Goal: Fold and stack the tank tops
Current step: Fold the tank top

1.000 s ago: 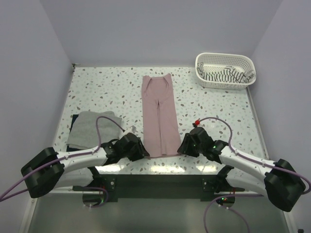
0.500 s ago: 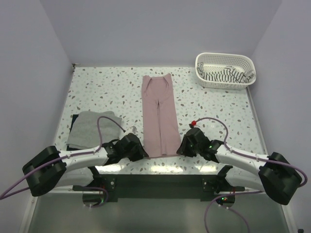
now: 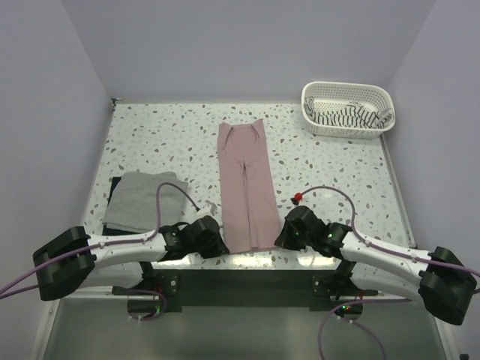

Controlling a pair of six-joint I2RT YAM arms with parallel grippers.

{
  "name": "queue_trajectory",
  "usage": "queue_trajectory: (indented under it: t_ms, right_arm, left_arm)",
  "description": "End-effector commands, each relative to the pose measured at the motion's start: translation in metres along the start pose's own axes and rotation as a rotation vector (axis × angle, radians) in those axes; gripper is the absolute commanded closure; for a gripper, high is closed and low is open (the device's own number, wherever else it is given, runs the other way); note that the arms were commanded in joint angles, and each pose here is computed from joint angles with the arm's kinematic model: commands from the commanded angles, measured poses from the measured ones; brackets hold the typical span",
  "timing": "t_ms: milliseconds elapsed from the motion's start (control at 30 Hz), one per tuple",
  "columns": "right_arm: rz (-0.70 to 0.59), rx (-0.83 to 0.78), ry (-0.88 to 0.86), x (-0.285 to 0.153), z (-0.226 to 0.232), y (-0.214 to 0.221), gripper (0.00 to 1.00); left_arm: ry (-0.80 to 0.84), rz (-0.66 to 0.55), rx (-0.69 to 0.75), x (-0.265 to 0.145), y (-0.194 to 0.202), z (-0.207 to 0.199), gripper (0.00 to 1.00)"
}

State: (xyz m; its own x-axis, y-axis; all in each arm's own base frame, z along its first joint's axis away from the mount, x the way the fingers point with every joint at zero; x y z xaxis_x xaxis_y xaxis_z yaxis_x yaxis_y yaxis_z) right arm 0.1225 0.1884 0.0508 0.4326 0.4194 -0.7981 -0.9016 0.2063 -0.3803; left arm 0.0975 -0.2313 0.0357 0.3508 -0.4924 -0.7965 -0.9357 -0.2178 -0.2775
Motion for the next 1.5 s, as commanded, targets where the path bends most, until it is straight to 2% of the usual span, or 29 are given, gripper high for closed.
queue_trajectory:
  t_ms: [0, 167, 333, 800, 1233, 1467]
  right_arm:
    - [0.009, 0.008, 0.045, -0.012, -0.009, 0.018, 1.00]
    - [-0.010, -0.022, 0.008, -0.034, 0.002, 0.029, 1.00]
    - [-0.073, -0.054, 0.016, -0.046, 0.017, 0.012, 1.00]
    - [-0.217, -0.137, 0.062, -0.046, 0.065, -0.038, 1.00]
    - [-0.341, -0.149, 0.096, -0.026, 0.088, -0.119, 1.00]
    - [-0.383, -0.156, 0.115, -0.002, 0.097, -0.156, 1.00]
  left_arm:
    - [-0.270, 0.111, 0.059, -0.014, 0.037, 0.065, 1.00]
    - [-0.256, 0.110, 0.097, -0.034, 0.048, 0.050, 1.00]
    - [-0.207, 0.033, 0.098, -0.043, 0.030, 0.023, 1.00]
    - [-0.122, -0.206, 0.097, -0.049, -0.066, -0.040, 1.00]
    - [-0.132, -0.379, 0.052, -0.045, -0.147, -0.060, 1.00]
    - [-0.140, -0.426, 0.038, -0.034, -0.185, -0.062, 1.00]
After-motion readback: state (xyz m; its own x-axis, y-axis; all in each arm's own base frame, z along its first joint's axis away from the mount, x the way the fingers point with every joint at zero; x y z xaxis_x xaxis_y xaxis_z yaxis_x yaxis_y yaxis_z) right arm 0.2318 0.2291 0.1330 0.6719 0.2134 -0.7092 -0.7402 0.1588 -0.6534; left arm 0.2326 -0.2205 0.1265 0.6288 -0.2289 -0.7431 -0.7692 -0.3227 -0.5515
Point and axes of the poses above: each gripper's point midway between its finger pads, its own x axis out along the fingers, its own z axis along the line the jaws close on, y = z × x, the point moved 3 cm from there along -x, back along the fingers
